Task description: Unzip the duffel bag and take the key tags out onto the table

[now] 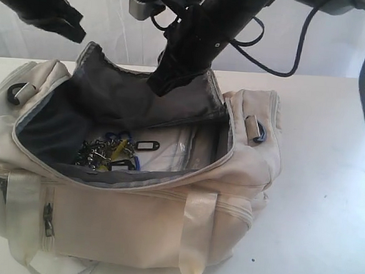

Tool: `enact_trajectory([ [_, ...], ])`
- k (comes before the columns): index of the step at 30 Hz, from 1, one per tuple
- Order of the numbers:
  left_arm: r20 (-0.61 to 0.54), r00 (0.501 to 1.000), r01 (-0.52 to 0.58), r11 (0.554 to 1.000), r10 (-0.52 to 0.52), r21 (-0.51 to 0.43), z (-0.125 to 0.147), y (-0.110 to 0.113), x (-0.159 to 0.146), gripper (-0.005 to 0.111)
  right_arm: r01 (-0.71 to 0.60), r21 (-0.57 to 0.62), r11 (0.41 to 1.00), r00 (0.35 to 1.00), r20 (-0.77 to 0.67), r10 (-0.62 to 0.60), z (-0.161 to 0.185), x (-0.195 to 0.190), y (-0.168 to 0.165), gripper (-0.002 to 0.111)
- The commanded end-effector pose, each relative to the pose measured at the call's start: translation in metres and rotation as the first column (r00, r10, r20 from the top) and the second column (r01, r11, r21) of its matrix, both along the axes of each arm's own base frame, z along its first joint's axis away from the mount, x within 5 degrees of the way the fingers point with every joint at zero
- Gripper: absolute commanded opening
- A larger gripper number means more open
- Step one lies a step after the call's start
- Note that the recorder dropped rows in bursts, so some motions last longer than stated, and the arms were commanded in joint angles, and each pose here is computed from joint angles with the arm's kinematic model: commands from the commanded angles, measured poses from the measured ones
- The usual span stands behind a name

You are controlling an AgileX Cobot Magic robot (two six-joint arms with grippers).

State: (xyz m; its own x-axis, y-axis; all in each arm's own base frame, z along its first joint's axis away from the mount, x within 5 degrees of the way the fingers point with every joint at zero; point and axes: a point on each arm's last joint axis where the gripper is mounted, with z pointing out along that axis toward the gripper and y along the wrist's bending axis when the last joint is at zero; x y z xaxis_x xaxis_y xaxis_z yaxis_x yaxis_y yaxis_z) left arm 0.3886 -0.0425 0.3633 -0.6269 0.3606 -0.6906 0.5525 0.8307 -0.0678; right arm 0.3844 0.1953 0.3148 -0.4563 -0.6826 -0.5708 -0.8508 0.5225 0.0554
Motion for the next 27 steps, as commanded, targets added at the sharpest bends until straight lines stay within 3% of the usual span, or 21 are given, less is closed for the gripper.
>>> enact_trajectory([
  [1, 0.051, 0.998, 0.047, 0.999, -0.048, 0.019, 0.04, 0.0, -0.06, 0.0, -0.05, 0.019, 0.999, 0.996, -0.068, 0.051, -0.016, -0.005, 0.02, 0.0],
  [6, -0.001, 1.0, -0.031, 0.996, 0.031, 0.083, 0.028, 0.01, -0.125, 0.0, -0.064, 0.011, 0.998, 0.991, -0.12, 0.065, -0.042, -0.006, 0.045, 0.017],
  [8, -0.025, 0.996, -0.078, 0.993, 0.081, 0.089, 0.015, 0.013, -0.147, 0.0, -0.076, 0.006, 0.997, 0.989, -0.127, 0.077, -0.052, -0.007, 0.055, 0.029],
  [12, -0.106, 0.989, -0.095, 0.991, 0.105, 0.09, -0.019, 0.014, -0.194, 0.0, -0.107, -0.036, 0.994, 0.989, -0.108, 0.103, -0.073, -0.006, 0.07, 0.067],
  [14, -0.134, 0.986, -0.089, 0.992, 0.101, 0.093, -0.033, 0.014, -0.215, 0.0, -0.106, -0.046, 0.993, 0.99, -0.097, 0.101, -0.081, -0.004, 0.074, 0.077],
  [19, -0.077, 0.989, -0.115, 0.989, 0.122, 0.087, -0.053, 0.015, -0.256, 0.0, -0.034, -0.062, 0.997, 0.997, -0.076, 0.029, -0.101, 0.008, 0.076, 0.077],
  [27, 0.12, 0.979, -0.169, 0.984, 0.162, 0.05, -0.043, 0.017, -0.281, 0.0, 0.071, -0.08, 0.994, 0.997, -0.018, -0.073, -0.113, 0.023, 0.077, 0.077],
])
